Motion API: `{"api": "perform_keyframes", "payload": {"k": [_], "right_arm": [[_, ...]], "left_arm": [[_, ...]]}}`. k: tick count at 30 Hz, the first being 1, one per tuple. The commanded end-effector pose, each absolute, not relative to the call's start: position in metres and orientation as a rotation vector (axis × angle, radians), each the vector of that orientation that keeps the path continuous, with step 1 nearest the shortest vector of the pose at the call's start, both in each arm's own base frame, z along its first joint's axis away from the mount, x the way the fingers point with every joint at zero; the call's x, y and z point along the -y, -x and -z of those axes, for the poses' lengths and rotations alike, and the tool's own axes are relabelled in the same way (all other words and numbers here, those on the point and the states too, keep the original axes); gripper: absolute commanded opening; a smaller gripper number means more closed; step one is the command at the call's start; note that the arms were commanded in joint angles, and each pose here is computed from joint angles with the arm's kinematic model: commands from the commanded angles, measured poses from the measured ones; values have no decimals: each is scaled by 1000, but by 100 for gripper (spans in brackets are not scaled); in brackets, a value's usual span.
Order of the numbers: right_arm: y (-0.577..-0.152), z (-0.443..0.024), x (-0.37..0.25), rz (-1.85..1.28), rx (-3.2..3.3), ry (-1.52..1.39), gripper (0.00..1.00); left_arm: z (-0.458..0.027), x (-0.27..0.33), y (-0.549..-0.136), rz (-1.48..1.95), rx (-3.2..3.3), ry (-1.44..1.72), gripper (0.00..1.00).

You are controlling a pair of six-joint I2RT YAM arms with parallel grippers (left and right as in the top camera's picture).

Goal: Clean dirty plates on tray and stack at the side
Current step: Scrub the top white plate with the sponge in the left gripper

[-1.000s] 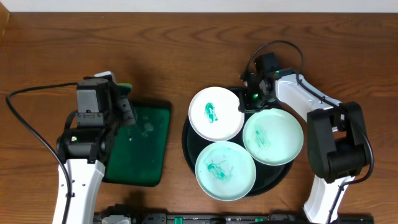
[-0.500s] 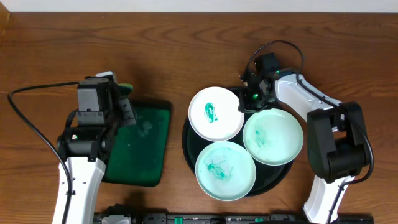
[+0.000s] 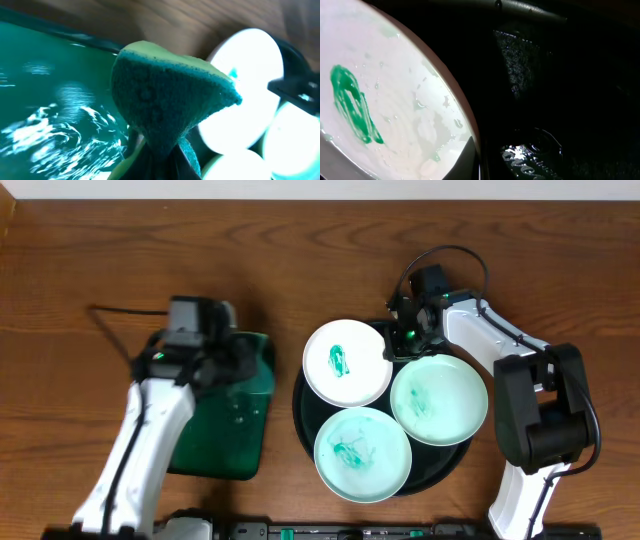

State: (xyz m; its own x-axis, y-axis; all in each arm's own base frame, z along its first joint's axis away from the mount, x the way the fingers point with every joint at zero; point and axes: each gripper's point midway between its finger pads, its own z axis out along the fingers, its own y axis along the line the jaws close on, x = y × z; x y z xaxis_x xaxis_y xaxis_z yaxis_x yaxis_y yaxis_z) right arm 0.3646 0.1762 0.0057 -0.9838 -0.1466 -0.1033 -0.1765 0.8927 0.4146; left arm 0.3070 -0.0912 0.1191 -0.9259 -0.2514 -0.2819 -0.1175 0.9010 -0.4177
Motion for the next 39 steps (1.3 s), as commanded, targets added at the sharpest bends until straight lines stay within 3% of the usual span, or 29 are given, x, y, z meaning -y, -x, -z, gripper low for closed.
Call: {"api": "perform_keyframes", "payload": {"k": [1, 9, 21, 30, 39], "right_arm": [[-356, 3, -180, -658, -3028, 246, 1], [-355, 3, -180, -659, -3033, 245, 1], [-350, 3, -180, -674, -3049, 242, 1], [-347, 3, -179, -672, -3064, 237, 1], [-346, 4, -178, -670, -3071, 235, 1]], "left_arm": [[-116, 143, -302, 824, -2774, 240, 7], [-97, 221, -312, 994, -2751, 97, 7], [-51, 272, -333, 1093, -2738, 173, 7], [-22, 246, -347, 843, -2749, 282, 7], [5, 186, -334, 493, -2861, 508, 7]]}}
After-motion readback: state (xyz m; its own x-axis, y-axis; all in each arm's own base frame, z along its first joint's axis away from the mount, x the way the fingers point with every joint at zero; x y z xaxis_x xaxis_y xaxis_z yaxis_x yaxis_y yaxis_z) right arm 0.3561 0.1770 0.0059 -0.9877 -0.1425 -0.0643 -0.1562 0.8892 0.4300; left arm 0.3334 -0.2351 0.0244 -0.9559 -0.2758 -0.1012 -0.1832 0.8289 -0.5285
